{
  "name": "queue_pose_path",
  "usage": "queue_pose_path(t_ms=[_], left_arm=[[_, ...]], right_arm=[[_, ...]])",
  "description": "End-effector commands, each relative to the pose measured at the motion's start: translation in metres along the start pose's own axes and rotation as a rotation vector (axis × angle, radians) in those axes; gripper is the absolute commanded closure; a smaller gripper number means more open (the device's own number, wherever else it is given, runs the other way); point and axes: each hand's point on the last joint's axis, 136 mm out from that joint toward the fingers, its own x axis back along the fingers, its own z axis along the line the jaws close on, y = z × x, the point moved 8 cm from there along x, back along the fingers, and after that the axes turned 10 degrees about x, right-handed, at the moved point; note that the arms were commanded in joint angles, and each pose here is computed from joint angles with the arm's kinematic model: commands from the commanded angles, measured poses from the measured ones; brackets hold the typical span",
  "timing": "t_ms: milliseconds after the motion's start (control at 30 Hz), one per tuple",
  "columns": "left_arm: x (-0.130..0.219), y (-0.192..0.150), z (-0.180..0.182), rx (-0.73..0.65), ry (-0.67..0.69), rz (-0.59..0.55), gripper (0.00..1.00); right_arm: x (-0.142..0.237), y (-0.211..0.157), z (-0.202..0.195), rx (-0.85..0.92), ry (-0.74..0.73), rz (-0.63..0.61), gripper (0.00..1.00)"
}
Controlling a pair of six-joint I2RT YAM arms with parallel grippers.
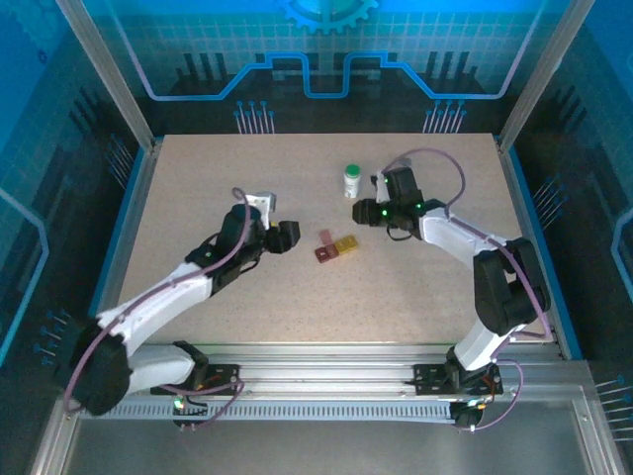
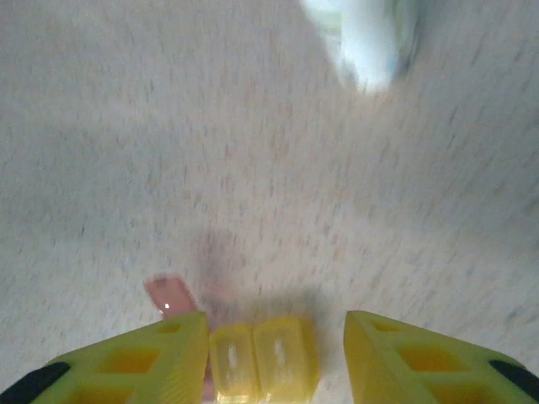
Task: Sort the pills into containers
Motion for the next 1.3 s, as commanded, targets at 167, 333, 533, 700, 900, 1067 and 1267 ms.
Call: queue_pose_path(t_ms=[167, 333, 533, 700, 900, 1067, 1267], left_arm=[[0.035, -0.014, 0.021, -0.093, 0.003, -0.149, 0.27], [0.035, -0.022, 0.025, -0.105, 0.001, -0.125, 0.25], [0.037, -0.028, 0.029, -0.102, -0.011, -0.138, 0.24], [0.037, -0.031, 0.029, -0.091, -0.024, -0.124, 0.24], [0.036, -0.033, 0.029, -0.083, -0.033, -0.116, 0.24], [0.036, -0.033, 0.029, -0.085, -0.041, -0.118, 0.24], [0.035, -0.035, 0.023, -0.100, -0.120, -0.121, 0.24]], right_arm=[[-0.011, 0.067, -0.011, 0.282, -0.243, 0.016, 0.37], [-0.044, 0.092, -0.015, 0.306, -0.258, 0.090, 0.31], [-0.083, 0.098, -0.016, 0.308, -0.264, 0.161, 0.29], [-0.115, 0.091, -0.020, 0.309, -0.280, 0.213, 0.29], [-0.131, 0.088, -0.023, 0.290, -0.285, 0.229, 0.36], [-0.120, 0.094, -0.018, 0.296, -0.282, 0.212, 0.48], [-0.063, 0.108, 0.007, 0.378, -0.198, 0.144, 0.52]])
